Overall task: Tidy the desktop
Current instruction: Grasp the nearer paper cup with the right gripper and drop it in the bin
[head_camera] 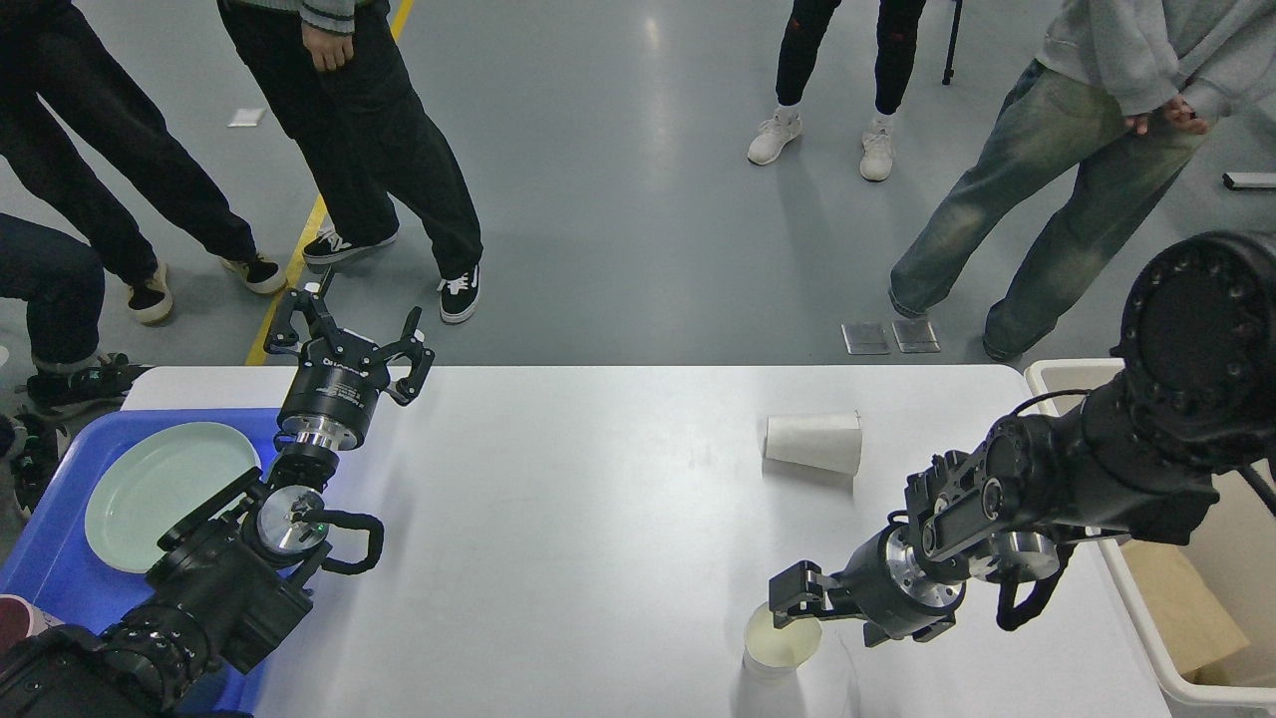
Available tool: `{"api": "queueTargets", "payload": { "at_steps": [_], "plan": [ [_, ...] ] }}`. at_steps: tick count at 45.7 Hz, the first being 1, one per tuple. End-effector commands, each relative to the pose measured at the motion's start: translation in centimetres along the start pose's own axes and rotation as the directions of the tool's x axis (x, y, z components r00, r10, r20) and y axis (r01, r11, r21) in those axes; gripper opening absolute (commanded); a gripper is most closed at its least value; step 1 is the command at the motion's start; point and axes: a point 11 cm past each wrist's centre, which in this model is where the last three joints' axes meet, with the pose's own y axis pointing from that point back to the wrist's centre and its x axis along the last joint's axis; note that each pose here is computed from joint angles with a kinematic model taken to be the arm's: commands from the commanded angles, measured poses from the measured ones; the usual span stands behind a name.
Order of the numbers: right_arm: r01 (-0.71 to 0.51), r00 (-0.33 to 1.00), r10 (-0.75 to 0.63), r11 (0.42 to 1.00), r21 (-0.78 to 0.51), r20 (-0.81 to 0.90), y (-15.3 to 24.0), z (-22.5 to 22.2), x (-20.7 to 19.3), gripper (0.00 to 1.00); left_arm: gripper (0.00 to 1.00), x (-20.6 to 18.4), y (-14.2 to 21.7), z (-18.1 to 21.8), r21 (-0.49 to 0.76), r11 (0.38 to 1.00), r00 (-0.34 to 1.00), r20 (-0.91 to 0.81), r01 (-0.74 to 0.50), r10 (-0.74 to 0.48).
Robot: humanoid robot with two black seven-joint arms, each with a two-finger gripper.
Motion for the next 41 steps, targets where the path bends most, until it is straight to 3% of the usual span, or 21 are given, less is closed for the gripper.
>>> {"api": "queueTargets", "payload": {
  "at_steps": [1,5,9,15,20,41],
  "plan": [
    [0.0,1.0,0.0,1.0,0.003,0.001,-1.3,0.4,-1.1,1.0,0.97,0.0,0.0,0.0,0.0,1.0,1.0,0.0,0.0,0.0],
    [0.0,1.0,0.0,1.0,0.001,0.006,-1.8,0.7,-1.6,0.99,0.97,0.0,0.0,0.0,0.0,1.0,1.0,0.0,0.0,0.0],
    [-0.009,1.0,0.009,1.0,0.0,0.007,-1.9,0.8,-1.6,0.87,0.97,0.0,0.0,0.0,0.0,1.0,1.0,0.0,0.0,0.0],
    [-0.059,0.998,0.059,0.998,0.002,-0.002,-2.0,0.9,-1.0,0.21,0.97,0.0,0.0,0.0,0.0,1.0,1.0,0.001,-0.001,0.001],
    [-0.087,0.996,0.087,0.996,0.002,-0.014,-2.2,0.8,-0.9,0.02,0.97,0.0,0.0,0.0,0.0,1.0,1.0,0.001,-0.001,0.001],
    [-0.1,0.995,0.1,0.995,-0.004,-0.011,-1.8,0.8,-1.2,0.0,0.97,0.0,0.0,0.0,0.0,1.0,1.0,0.0,0.0,0.0]
  ]
}}
